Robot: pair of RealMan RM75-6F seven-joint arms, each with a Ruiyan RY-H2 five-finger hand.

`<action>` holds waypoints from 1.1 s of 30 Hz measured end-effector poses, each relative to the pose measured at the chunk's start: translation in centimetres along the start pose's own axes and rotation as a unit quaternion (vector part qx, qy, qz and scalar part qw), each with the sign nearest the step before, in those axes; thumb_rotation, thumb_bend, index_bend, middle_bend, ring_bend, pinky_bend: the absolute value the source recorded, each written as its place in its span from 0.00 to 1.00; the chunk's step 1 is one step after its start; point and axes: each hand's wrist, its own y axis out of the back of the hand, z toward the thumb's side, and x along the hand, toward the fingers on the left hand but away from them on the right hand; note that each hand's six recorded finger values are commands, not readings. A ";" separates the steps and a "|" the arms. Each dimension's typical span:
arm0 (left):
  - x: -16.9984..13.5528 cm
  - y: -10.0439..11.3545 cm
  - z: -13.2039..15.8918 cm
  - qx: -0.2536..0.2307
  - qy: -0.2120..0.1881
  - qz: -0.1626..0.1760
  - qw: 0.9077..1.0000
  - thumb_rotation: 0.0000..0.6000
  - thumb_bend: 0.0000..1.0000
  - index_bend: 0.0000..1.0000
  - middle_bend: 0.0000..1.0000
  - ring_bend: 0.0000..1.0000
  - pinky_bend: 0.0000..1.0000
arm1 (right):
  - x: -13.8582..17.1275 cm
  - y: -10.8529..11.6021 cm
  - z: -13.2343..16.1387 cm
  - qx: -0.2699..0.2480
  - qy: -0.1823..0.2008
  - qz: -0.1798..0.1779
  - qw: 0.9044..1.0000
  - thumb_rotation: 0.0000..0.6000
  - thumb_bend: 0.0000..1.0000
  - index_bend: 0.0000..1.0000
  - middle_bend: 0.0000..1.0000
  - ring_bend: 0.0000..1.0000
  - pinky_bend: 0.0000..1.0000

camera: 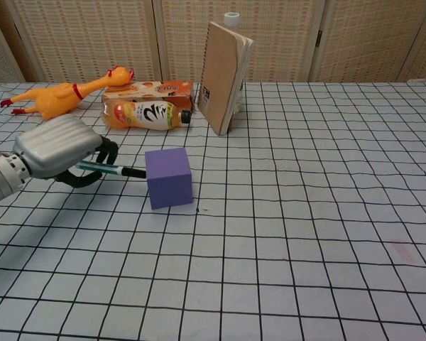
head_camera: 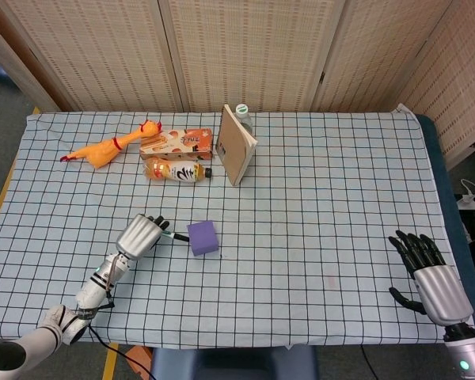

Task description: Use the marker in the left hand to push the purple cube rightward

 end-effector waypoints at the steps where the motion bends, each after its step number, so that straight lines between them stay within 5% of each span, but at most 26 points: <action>1: 0.2 0.1 0.3 0.000 0.000 0.001 1.000 1.00 0.62 0.78 0.79 0.70 0.81 | 0.0 0.0 0.0 0.000 0.000 0.000 1.000 1.00 0.14 0.00 0.00 0.00 0.00; 33: 6.9 2.6 9.2 -0.017 -0.052 0.027 0.998 1.00 0.62 0.78 0.79 0.70 0.81 | 0.6 1.7 -1.7 -0.015 -0.023 -0.015 1.000 1.00 0.13 0.00 0.00 0.00 0.00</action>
